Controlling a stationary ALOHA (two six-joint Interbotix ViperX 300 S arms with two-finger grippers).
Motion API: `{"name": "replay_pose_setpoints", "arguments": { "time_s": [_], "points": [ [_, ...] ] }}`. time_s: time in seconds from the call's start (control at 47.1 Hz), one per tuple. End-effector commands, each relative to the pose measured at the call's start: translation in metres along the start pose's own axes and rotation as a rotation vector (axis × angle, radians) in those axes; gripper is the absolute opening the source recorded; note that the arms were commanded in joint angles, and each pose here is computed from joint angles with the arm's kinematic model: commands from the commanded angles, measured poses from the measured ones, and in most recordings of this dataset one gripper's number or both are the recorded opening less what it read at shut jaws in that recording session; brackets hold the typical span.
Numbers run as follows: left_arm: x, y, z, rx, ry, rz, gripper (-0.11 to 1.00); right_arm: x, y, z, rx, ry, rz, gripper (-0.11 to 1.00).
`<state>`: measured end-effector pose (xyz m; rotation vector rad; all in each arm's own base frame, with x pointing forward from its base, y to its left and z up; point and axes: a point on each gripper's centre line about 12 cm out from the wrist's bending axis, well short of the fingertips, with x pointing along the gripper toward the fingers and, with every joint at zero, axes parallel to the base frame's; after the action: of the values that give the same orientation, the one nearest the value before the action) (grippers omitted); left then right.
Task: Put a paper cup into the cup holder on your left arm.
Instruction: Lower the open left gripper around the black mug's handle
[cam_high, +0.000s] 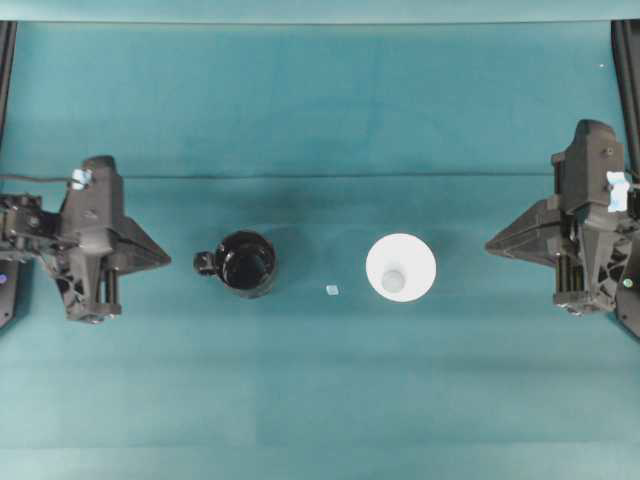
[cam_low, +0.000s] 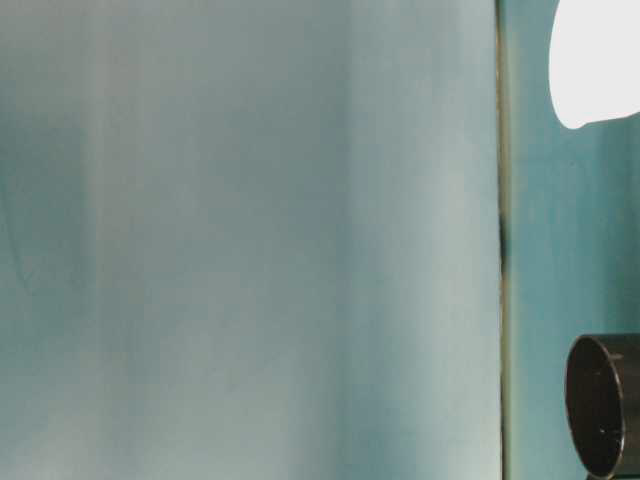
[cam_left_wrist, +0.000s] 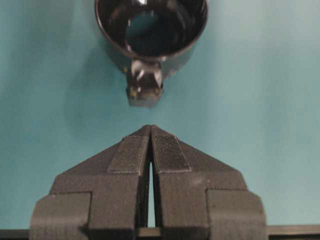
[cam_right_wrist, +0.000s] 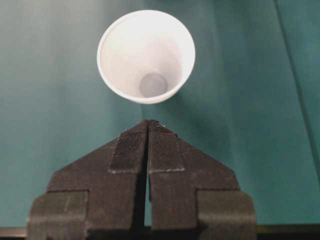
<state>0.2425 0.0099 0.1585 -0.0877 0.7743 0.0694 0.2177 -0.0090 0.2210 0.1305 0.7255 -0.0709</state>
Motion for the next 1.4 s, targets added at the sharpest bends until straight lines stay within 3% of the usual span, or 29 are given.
{"name": "replay_pose_setpoints", "arguments": {
  "time_s": [0.0,0.679,0.742,0.827,0.997,1.082,1.379],
  "points": [
    [0.002,-0.001,0.004,0.004,-0.018,-0.002,0.03,-0.004,0.001,0.011,0.012,-0.032,0.002,0.0],
    [0.013,0.001,-0.001,0.0,0.017,0.004,0.05,-0.004,0.001,0.011,0.012,-0.031,0.002,0.0],
    [0.013,0.002,-0.001,-0.004,0.016,0.006,0.11,-0.003,0.001,0.011,0.012,-0.029,0.002,0.0],
    [0.013,0.007,0.0,-0.035,0.012,0.02,0.27,-0.003,0.001,0.011,0.012,-0.029,0.002,0.0],
    [0.012,0.009,0.002,-0.039,-0.008,0.026,0.78,-0.003,0.001,0.011,0.012,-0.029,0.002,0.0],
    [0.013,0.009,0.005,-0.036,-0.025,0.025,0.95,-0.003,0.001,0.011,0.012,-0.029,0.002,-0.01],
    [0.025,0.009,0.009,-0.04,-0.013,0.023,0.92,-0.003,0.001,0.011,0.012,-0.029,0.002,-0.01]
  ]
}}
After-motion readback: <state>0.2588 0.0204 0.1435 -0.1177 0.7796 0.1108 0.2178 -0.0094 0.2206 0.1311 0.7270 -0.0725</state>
